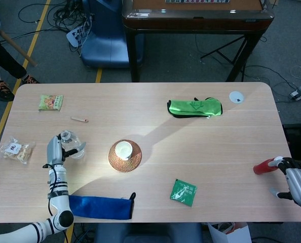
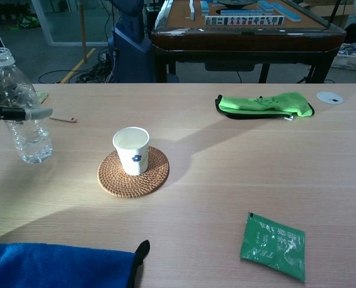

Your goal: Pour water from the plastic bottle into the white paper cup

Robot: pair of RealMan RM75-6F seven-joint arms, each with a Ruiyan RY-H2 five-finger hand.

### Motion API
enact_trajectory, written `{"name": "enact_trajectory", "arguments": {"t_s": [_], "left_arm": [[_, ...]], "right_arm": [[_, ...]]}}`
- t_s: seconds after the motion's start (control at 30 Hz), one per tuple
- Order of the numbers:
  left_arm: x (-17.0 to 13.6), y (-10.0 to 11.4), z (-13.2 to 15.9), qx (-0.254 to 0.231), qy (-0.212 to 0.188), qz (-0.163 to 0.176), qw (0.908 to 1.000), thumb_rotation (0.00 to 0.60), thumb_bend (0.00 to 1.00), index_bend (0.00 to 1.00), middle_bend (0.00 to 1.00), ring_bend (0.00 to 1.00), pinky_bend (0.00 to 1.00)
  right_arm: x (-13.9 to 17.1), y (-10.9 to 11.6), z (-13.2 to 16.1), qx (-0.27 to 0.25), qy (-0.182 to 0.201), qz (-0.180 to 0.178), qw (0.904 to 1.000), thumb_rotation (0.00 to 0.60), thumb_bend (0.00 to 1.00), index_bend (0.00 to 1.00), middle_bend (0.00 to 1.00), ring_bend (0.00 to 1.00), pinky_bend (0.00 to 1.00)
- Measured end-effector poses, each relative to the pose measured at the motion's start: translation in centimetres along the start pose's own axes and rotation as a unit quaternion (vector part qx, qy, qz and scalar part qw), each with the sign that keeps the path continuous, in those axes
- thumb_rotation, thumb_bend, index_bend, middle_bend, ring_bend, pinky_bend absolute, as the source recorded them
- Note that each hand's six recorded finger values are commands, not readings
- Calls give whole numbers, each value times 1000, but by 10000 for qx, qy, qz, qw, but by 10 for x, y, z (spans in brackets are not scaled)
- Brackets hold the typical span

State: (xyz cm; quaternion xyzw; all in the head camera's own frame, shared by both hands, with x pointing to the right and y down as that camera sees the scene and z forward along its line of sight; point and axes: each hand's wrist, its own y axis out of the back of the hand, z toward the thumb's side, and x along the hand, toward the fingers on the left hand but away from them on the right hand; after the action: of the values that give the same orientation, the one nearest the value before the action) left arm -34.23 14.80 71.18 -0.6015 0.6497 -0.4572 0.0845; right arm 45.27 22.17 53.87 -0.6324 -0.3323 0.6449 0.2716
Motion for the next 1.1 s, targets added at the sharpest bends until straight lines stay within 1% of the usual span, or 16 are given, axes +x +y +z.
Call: {"name": "enact_trajectory", "arguments": {"t_s": [0.3,0.4,0.5,0.6,0.73,0.93,1.0,1.1], "left_arm": [[-3,-2,-15,74,-203,-26,9998,600,110,634,764,527,374],[-4,-5,-18,111,-225,-96,9996,600,110,608,727,498,358],[-4,-8,-20,142,-234,-231,9994,600,109,559,661,453,324],[-5,-12,-22,193,-219,-421,9987,600,108,478,551,387,273],[-6,-15,-23,228,-206,-700,9971,600,107,402,442,316,239],[-7,-13,-25,189,-204,-827,9962,600,104,252,269,226,203],[-7,-12,-25,175,-207,-861,9959,600,100,218,221,201,194],[-7,-10,-26,176,-191,-907,9955,600,74,156,150,160,178]], "right_arm": [[0,-1,0,23,-28,39,10000,600,131,331,305,157,241],[0,-1,0,28,-32,51,10000,600,131,331,305,157,241],[0,-1,0,33,-40,56,10000,600,131,331,305,157,241],[0,-2,0,37,-45,66,10000,600,132,331,305,157,241],[1,-1,0,40,-51,71,10000,600,131,331,305,158,241],[1,-1,-1,36,-60,73,9999,600,131,331,305,158,241],[1,-1,0,43,-58,82,9999,600,131,331,305,158,241],[1,-2,0,54,-58,99,9999,600,131,331,305,158,241]]}}
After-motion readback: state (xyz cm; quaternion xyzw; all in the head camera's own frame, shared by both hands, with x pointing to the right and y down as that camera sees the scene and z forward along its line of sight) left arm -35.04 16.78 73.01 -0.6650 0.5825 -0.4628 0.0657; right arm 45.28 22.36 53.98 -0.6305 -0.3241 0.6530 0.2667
